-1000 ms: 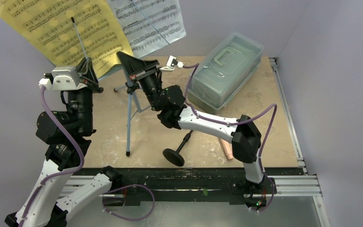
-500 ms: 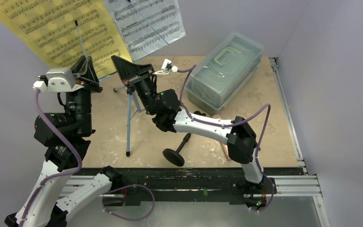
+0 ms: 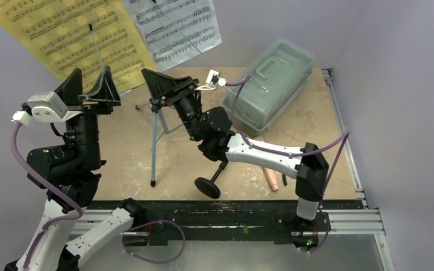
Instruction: Set up the instrument practice props
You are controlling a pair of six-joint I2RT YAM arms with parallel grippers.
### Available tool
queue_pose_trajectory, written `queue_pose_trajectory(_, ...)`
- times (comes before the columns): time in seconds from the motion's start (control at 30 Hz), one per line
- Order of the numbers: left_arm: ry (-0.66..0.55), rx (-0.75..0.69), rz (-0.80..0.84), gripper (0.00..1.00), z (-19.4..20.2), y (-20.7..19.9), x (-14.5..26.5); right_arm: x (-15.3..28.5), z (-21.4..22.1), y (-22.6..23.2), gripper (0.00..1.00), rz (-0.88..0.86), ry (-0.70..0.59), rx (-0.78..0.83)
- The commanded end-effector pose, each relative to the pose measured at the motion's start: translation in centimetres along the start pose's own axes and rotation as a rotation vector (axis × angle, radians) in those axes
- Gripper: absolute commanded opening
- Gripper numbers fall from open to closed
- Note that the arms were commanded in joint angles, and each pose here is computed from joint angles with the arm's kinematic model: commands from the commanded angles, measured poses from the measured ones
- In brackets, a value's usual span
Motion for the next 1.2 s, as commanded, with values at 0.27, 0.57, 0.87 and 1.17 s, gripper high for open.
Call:
queue_pose_trajectory(0.27,0.041,0.169,0.057,0.79,-2.7,-0.4,2.0,6.8,-4.4,-0.8,0.92,0.033,0.267,0.393)
queue_pose_trajectory(0.57,0.168,0.299,0.241,0.81,-5.9,-1.4,6.3,16.7,-4.5,-6.6,0.99,-0.053,0.606,0.777)
queue_pose_trajectory(0.87,0.362,0.353,0.367,0.81,-3.7,-2.7,9.1,19.2,2.8,-12.0,0.99,0.081,0.768,0.594)
queue_pose_trajectory(1.17,0.459,0.3,0.371,0.8,-2.5,-2.3,10.3,17.3,13.0,-14.6,0.99,0.417,0.707,0.592)
Point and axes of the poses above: each gripper's point midway between its finger pads, its own x axis back along the fingers, its own y axis along the line the jaws close on, z = x × y, the point moved 5 cm from there along x, back along the fingers, and after that the axes turned 8 degrees about x, right-handed, at the moved point
